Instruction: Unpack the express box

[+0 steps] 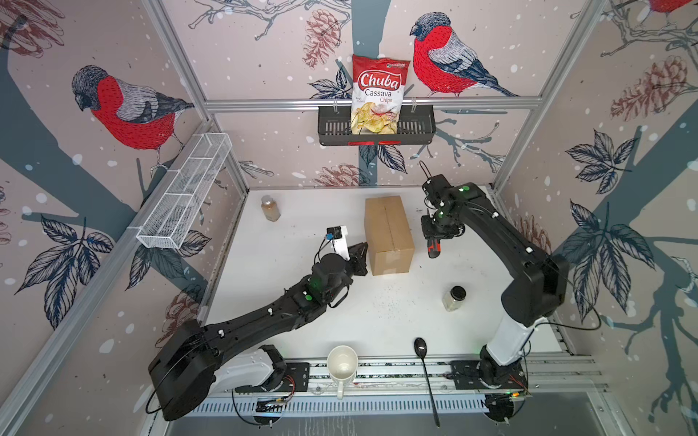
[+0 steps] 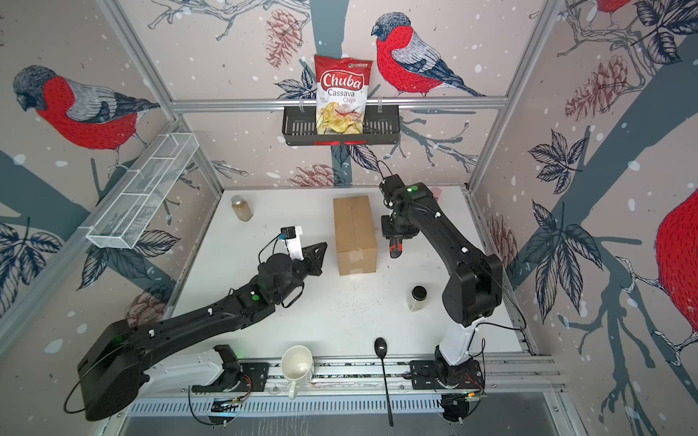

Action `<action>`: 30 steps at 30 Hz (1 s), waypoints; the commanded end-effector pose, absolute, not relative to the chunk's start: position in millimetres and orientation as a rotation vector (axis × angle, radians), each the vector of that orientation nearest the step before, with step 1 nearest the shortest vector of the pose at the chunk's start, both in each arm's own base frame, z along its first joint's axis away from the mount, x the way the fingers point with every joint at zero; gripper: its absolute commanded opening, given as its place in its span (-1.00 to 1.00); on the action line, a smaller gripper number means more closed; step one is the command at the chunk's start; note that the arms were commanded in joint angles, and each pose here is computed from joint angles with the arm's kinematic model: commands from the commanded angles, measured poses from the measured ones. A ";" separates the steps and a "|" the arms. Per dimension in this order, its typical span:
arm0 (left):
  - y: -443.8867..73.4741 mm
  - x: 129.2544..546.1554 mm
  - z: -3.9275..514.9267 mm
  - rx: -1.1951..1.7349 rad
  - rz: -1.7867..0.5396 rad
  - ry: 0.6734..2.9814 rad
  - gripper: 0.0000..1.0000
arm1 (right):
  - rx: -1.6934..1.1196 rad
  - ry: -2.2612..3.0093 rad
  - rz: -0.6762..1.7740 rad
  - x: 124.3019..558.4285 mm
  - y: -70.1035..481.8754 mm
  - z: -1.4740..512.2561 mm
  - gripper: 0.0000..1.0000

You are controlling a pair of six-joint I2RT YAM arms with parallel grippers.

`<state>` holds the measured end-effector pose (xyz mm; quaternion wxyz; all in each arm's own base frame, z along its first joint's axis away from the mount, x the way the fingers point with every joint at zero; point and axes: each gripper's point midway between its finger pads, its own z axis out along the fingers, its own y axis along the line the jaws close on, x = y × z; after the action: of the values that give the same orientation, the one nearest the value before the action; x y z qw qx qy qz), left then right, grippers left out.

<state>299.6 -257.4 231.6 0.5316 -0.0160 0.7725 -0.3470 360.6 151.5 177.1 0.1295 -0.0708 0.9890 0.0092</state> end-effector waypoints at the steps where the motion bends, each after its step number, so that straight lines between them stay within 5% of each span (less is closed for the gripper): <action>1: -248.7 311.4 214.4 -0.052 -0.791 1.917 -0.69 | -0.315 2.797 0.071 395.1 158.9 167.0 -1.00; 14: -279.1 344.4 172.0 -0.082 -0.803 1.988 -0.76 | -0.606 2.717 0.175 465.1 193.5 123.1 -1.00; 30: -299.1 320.2 166.4 -0.087 -0.787 1.983 -0.79 | -0.810 2.693 0.313 434.4 257.2 102.2 -1.00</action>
<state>320.9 -299.7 146.4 0.4612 -0.0214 0.8348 -0.2999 456.9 240.0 107.8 0.1854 -0.2697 0.9415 0.0805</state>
